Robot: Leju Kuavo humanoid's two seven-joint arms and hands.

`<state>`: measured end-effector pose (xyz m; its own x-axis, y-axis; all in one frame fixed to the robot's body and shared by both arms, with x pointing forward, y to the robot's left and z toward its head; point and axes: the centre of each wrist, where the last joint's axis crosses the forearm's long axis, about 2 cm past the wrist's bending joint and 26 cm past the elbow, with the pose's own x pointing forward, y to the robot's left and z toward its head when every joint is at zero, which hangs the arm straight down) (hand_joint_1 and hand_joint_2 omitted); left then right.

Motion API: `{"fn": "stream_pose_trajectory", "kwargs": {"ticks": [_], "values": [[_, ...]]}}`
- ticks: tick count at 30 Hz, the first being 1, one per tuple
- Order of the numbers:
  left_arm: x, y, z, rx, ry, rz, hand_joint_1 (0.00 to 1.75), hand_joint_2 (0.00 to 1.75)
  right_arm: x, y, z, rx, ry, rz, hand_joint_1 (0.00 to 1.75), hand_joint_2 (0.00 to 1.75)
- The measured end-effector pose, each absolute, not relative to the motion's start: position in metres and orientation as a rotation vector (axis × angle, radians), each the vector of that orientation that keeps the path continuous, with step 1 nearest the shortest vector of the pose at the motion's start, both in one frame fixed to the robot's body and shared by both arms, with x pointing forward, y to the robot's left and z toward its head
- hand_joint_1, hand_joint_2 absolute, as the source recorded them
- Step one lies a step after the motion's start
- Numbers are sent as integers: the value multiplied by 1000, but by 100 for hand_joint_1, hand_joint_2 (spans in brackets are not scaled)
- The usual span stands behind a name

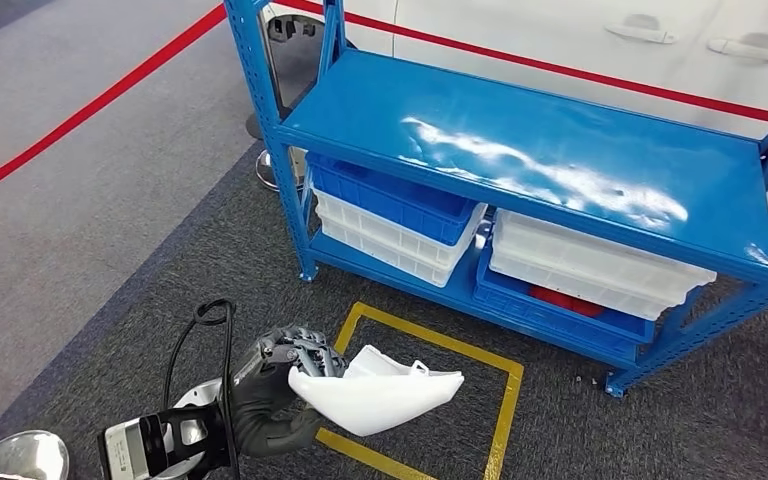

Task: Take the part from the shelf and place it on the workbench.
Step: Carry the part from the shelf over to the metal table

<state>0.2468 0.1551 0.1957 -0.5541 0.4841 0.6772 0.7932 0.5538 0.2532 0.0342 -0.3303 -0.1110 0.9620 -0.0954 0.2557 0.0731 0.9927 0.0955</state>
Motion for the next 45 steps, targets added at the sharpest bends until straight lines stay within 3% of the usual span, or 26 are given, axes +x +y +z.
{"fn": "stream_pose_trajectory", "kwargs": {"ticks": [19, 45], "values": [[248, 166, 196, -1051, -2203, -817, 175, 175, 39, -304, -112, 149, -235, -23, 0, 0], [250, 165, 206, -1101, -2212, -864, 175, 175, 40, -301, -112, 148, -294, -26, 0, 0]]}}
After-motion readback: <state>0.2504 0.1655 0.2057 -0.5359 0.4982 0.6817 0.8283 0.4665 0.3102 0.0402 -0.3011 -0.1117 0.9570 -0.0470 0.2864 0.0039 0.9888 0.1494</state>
